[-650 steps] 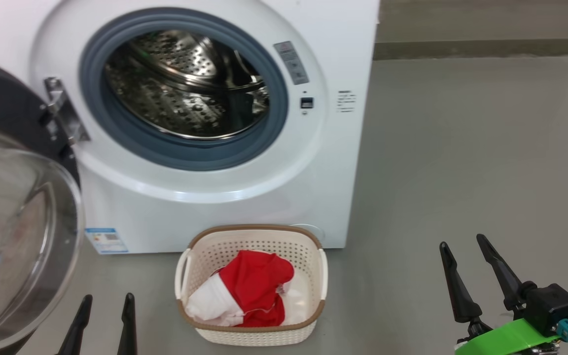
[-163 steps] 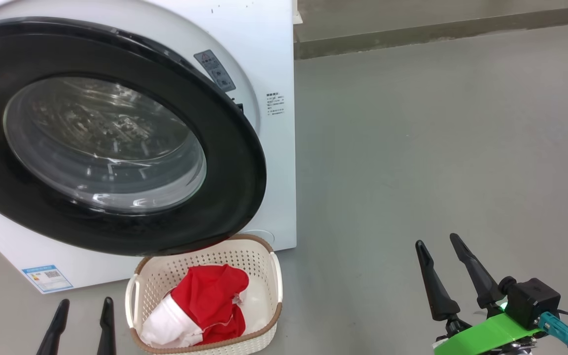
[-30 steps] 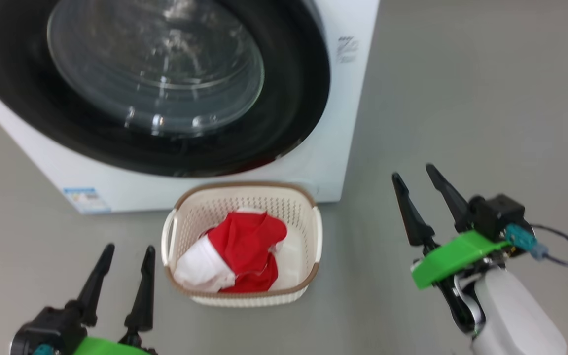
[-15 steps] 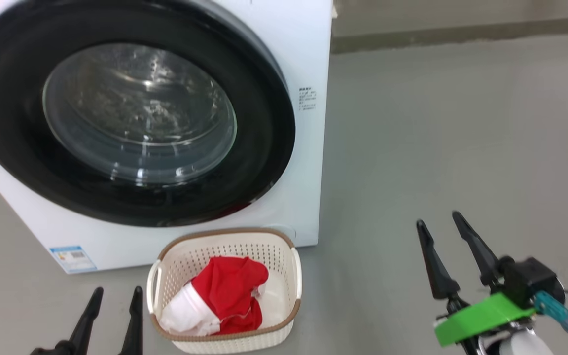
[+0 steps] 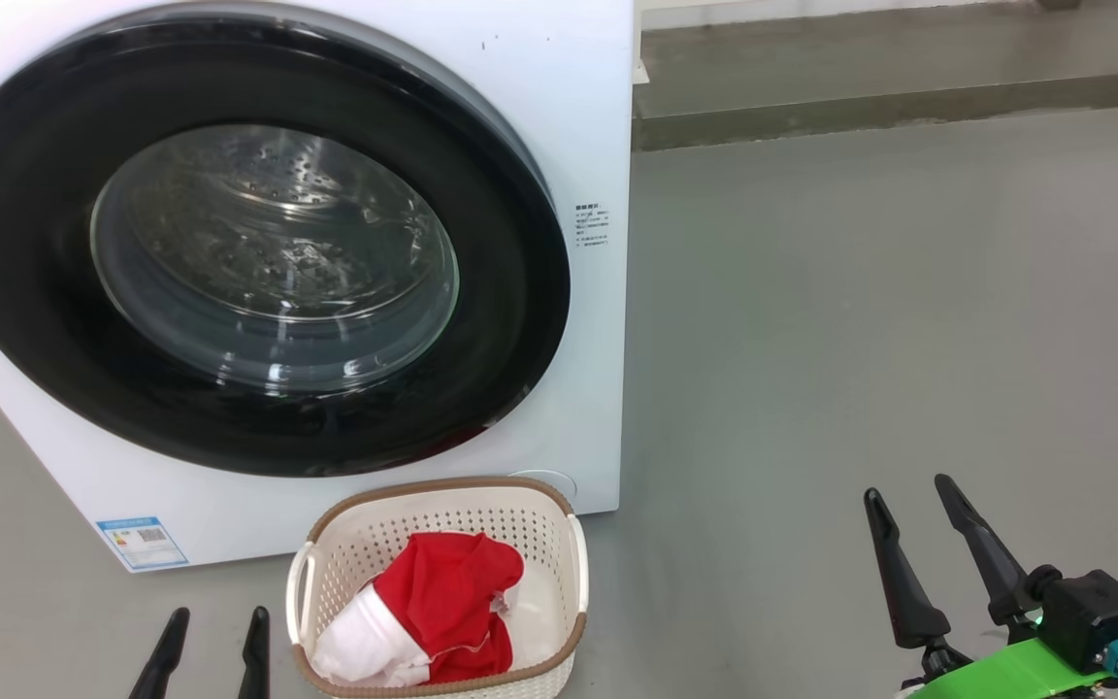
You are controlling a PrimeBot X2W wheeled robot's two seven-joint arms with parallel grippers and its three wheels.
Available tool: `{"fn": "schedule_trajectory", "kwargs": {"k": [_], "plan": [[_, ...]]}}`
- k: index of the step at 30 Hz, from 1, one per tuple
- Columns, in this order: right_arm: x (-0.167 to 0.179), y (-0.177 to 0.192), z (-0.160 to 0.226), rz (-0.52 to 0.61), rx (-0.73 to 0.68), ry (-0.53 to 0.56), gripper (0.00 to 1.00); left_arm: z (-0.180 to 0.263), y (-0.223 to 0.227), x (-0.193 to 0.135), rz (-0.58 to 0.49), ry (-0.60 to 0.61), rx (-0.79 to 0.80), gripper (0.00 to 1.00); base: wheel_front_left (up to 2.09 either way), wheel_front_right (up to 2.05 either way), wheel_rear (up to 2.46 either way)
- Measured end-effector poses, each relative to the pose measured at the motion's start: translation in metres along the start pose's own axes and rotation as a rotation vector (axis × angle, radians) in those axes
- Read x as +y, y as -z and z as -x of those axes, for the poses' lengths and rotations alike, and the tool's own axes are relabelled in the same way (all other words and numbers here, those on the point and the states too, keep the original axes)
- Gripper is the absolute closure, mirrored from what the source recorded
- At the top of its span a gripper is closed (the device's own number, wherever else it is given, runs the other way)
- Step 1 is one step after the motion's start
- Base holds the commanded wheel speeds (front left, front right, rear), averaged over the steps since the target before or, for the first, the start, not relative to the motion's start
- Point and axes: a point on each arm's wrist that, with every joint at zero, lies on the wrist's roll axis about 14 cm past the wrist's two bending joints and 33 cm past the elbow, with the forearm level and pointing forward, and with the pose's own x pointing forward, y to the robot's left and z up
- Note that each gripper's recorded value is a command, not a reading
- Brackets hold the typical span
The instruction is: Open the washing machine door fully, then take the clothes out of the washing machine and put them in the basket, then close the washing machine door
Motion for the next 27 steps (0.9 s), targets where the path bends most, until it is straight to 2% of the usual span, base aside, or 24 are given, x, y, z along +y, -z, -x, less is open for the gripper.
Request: {"fn": "schedule_trajectory", "kwargs": {"k": [13,14,22,27], "plan": [[-0.003,0.000,-0.003,0.004,0.000,0.007,0.00,0.004,0.000,0.005,0.002,-0.023,0.000,0.00,0.00,0.00,0.00],[-0.003,0.000,-0.003,0.007,0.000,0.006,1.00,0.004,0.001,0.005,-0.004,-0.021,0.002,1.00,0.00,0.00,0.00],[-0.009,0.047,0.023,-0.033,0.148,0.057,1.00,0.017,0.039,0.001,0.048,-0.045,0.122,1.00,0.00,0.00,0.00],[-0.012,0.049,0.023,-0.082,0.159,0.076,1.00,0.017,0.041,0.003,0.097,-0.062,0.132,1.00,0.00,0.00,0.00]]}}
